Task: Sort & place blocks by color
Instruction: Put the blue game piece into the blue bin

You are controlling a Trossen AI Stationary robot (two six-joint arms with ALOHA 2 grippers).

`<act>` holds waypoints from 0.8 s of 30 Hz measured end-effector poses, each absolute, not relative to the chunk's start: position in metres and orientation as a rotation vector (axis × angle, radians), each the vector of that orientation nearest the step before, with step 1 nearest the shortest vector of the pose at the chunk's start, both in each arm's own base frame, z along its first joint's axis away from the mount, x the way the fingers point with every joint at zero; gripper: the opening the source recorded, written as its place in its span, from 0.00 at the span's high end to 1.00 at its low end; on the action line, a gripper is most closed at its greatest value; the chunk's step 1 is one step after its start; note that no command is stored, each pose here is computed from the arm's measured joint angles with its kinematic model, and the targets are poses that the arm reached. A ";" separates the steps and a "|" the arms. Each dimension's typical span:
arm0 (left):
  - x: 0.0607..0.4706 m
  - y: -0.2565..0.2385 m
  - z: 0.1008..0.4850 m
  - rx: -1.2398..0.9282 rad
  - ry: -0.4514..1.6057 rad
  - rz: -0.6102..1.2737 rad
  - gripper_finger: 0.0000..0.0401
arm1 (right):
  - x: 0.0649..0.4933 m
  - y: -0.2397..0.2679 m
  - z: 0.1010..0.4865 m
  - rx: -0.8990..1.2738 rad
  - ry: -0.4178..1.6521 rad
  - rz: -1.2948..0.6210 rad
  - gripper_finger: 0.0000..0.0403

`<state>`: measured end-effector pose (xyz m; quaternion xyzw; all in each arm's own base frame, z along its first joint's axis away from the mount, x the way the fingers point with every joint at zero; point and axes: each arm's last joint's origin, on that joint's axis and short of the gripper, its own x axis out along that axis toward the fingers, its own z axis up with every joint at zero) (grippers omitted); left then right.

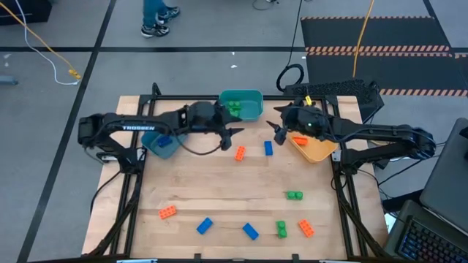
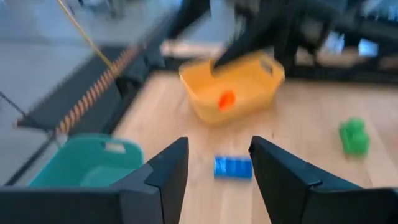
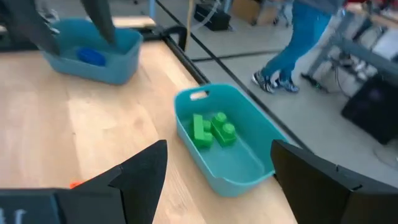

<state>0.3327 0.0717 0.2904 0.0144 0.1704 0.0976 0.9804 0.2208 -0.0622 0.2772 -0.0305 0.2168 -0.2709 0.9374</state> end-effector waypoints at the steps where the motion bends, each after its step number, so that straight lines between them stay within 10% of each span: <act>1: 0.330 0.071 0.286 0.024 0.298 0.202 0.56 | 0.224 -0.064 0.271 -0.059 0.462 -0.557 0.31; 24: 0.314 0.087 0.267 0.006 0.216 0.264 0.56 | 0.267 -0.070 0.201 0.278 0.982 -0.519 0.31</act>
